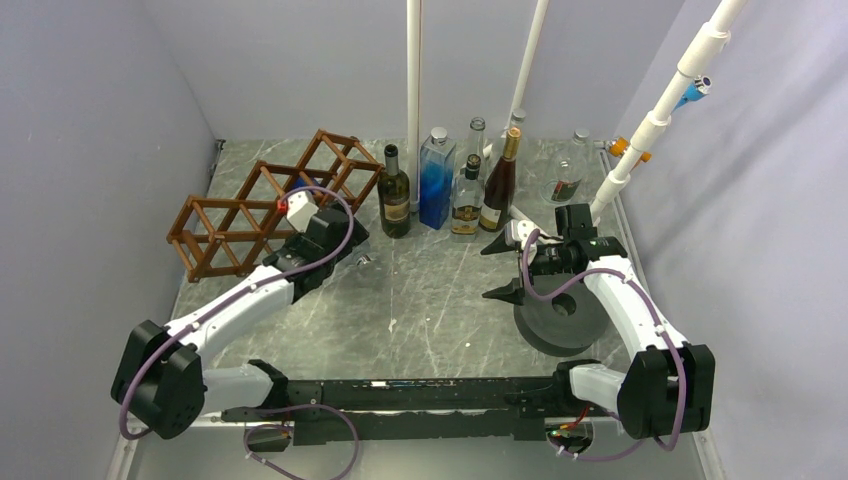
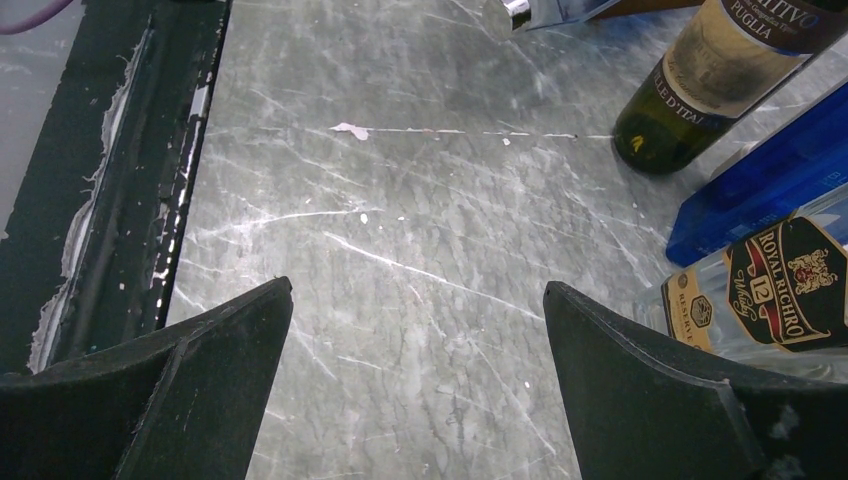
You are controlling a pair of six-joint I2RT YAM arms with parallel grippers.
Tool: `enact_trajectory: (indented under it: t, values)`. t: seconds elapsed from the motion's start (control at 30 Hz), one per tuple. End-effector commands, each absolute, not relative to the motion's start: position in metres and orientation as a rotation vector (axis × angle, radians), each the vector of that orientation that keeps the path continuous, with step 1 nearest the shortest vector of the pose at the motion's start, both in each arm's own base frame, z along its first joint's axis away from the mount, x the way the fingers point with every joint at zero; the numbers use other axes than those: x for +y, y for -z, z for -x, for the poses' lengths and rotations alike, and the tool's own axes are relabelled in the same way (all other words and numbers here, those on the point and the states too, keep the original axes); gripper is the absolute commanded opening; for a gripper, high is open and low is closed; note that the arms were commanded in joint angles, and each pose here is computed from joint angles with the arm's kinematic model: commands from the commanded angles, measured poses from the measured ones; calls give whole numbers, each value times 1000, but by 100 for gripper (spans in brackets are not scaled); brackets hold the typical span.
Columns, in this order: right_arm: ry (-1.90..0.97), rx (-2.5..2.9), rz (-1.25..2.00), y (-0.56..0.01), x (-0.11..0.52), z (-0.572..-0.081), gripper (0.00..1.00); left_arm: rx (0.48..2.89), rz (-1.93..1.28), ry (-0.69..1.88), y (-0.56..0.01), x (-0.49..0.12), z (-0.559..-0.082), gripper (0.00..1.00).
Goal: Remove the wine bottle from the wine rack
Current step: Pick up the wine bottle from the wine rack.
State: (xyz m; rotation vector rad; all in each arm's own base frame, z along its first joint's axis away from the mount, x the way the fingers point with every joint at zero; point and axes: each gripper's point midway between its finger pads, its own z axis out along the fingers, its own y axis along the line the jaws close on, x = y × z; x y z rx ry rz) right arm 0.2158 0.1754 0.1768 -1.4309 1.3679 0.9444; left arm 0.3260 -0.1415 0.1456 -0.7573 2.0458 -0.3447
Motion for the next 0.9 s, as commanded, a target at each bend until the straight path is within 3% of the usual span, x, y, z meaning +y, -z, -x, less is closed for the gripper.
enact_trajectory:
  t: [0.0,0.87]
  values:
    - [-939,1322,1442,-182,177,-217,99,1910,734,376,-158,-139,-341,100]
    - [-937,1319,1448,-182,176,-216,99,1863,854,390,-109,-126,-375,100]
